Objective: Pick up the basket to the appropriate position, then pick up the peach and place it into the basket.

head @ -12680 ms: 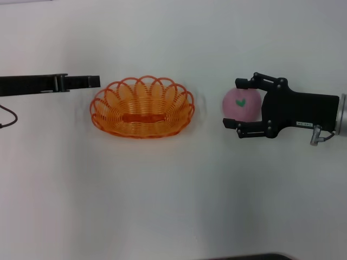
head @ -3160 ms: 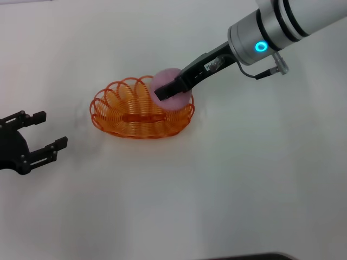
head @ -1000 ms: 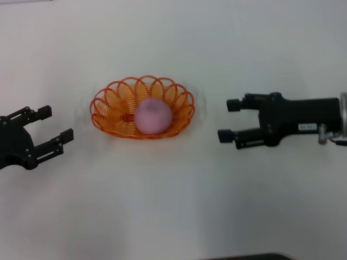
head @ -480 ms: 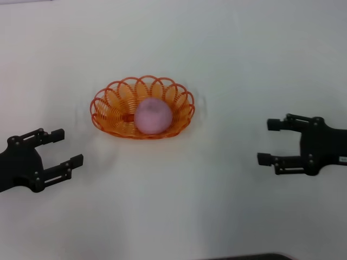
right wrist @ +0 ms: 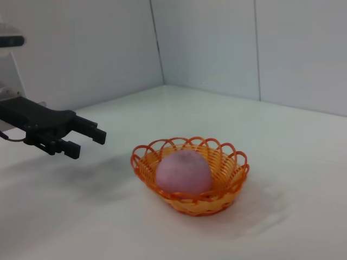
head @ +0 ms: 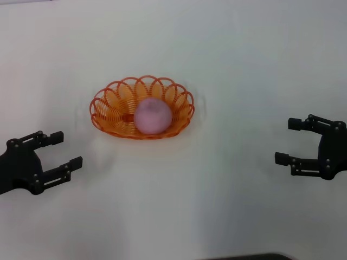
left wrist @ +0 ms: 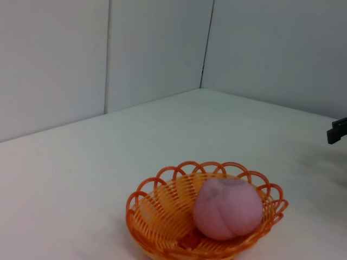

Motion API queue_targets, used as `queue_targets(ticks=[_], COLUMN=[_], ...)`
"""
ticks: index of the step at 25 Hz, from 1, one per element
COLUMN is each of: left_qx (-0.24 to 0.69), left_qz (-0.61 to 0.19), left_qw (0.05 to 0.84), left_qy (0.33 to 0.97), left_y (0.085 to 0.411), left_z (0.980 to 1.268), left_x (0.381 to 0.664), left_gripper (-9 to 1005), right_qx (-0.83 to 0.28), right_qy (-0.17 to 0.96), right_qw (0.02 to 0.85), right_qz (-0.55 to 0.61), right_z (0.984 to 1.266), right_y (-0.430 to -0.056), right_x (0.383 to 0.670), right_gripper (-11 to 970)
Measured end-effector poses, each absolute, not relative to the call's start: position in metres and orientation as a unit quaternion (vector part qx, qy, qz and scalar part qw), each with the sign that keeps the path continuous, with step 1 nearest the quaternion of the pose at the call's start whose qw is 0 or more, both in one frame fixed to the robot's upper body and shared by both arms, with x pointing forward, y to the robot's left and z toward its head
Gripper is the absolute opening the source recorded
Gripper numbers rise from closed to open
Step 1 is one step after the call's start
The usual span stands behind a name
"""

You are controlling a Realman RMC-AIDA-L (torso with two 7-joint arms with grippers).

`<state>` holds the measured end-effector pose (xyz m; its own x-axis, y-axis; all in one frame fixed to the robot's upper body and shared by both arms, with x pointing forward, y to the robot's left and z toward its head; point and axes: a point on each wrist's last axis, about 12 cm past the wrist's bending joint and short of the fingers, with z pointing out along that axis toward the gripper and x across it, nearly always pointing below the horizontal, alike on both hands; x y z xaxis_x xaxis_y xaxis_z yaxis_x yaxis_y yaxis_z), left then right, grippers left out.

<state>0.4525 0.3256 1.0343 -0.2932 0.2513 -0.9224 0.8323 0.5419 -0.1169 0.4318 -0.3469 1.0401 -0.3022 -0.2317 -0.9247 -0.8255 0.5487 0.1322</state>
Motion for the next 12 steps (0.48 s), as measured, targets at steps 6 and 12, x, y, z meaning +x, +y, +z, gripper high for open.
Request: queue_targets(ticks=[6, 12], left_qx=[0.364, 0.366], left_qz=[-0.31, -0.312], left_qw=[0.47, 0.468], left_qy=[0.742, 0.742], left_y=[0.3255, 0.3235], left_z=[1.0344, 1.0335], left_x=[0.4524, 0.4525], left_gripper=[721, 721], right_qx=[-0.363, -0.364], right_qy=[0.742, 0.74], right_qw=[0.468, 0.471], right_qz=[0.312, 0.315], right_z=[1.035, 1.0358], right_y=[-0.3404, -0.3381], right_x=[0.4353, 0.4396], right_gripper=[916, 916])
